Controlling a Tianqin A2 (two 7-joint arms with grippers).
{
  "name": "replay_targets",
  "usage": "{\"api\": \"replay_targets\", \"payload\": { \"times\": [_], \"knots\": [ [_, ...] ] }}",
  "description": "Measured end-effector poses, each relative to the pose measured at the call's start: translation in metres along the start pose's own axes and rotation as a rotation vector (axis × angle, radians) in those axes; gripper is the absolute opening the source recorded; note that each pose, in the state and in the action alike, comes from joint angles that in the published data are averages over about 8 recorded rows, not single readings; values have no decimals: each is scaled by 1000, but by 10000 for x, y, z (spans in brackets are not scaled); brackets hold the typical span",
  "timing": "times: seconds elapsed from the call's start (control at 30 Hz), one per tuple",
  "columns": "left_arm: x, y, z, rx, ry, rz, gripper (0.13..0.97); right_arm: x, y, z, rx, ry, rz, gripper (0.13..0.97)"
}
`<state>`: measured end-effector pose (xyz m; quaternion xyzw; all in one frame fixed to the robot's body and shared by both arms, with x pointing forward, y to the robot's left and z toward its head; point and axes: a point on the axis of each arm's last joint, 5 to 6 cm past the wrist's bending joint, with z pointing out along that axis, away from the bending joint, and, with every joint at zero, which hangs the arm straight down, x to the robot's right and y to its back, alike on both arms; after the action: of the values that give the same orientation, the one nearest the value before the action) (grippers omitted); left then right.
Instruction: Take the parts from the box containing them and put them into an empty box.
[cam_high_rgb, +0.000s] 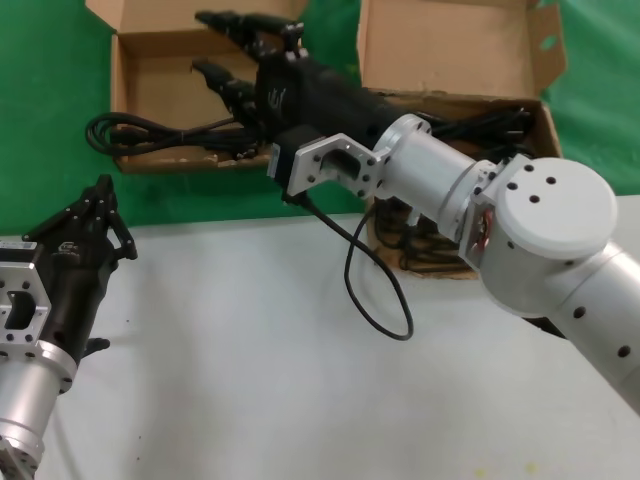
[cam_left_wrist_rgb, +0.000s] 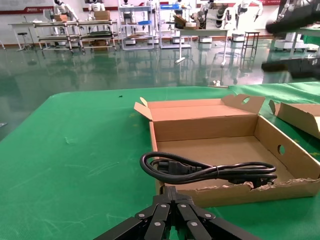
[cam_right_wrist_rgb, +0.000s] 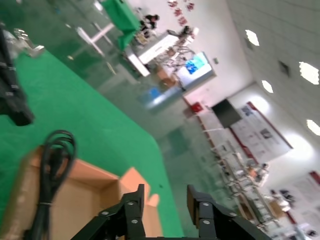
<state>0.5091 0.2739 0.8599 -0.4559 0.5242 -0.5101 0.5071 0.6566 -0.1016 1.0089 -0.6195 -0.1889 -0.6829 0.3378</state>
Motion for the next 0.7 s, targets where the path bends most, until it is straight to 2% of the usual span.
{"api": "replay_targets", "payload": {
  "times": [0.17,0.43,0.47,0.7],
  "knots": [
    [0,0,0,0,0,0,145,23,-8,-89,-27,70,-2,321],
    [0,0,0,0,0,0,145,5,0,-357,-97,168,78,500],
    [0,0,0,0,0,0,145,-2,3,-392,-104,175,91,500],
    [0,0,0,0,0,0,145,-29,68,-617,-147,208,148,684]
  ]
}}
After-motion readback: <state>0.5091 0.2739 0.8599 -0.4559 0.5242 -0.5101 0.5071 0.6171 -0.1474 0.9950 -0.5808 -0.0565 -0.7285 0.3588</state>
